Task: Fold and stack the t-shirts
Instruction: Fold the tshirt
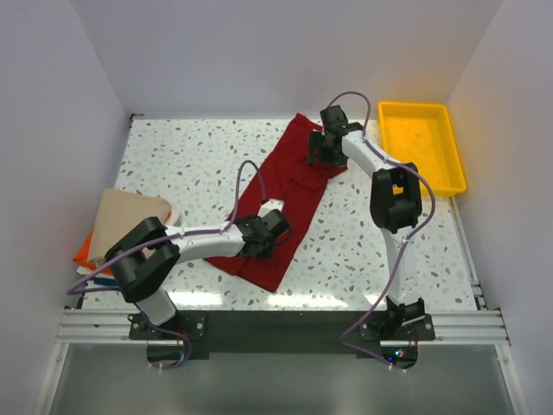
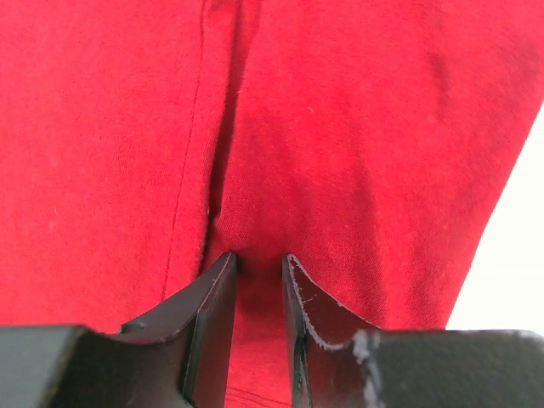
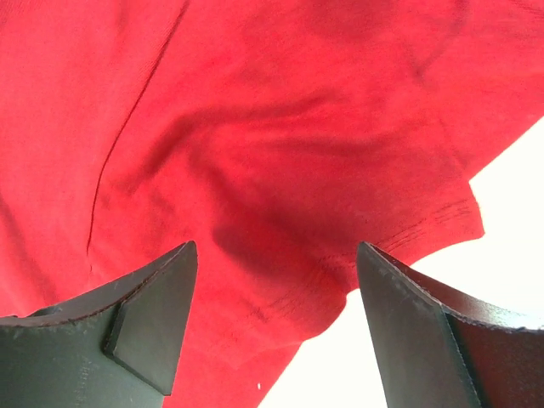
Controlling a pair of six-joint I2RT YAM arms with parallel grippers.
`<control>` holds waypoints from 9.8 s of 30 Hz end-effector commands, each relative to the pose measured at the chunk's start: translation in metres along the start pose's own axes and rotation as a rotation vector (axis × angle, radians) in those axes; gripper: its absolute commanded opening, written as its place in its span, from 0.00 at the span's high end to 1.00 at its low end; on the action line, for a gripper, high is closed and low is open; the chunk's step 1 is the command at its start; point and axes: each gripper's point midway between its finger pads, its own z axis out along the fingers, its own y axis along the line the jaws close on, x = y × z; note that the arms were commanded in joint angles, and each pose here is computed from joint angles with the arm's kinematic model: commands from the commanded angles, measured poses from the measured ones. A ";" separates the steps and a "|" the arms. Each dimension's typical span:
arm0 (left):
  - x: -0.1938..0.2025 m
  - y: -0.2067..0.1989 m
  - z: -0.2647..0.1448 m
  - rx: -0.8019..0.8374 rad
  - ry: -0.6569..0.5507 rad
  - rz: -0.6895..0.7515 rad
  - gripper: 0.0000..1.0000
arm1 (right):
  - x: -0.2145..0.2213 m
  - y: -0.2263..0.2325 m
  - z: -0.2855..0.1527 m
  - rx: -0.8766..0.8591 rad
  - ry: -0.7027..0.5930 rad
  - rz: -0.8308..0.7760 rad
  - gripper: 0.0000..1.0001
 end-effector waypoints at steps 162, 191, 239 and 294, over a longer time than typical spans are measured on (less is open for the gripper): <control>-0.439 0.160 0.175 0.469 -0.804 -0.382 0.48 | 0.278 0.095 -0.127 -0.215 0.159 -0.154 0.45; -0.201 0.073 -0.005 0.389 -0.386 -0.553 0.69 | -0.006 0.033 0.011 -0.198 -0.073 0.214 0.64; 0.074 0.000 -0.051 0.549 0.149 -0.385 0.54 | 0.311 -0.038 -0.179 -0.290 0.219 0.281 0.56; 0.085 -0.025 -0.079 0.498 0.210 -0.225 1.00 | 0.326 0.009 -0.217 -0.323 0.219 0.060 1.00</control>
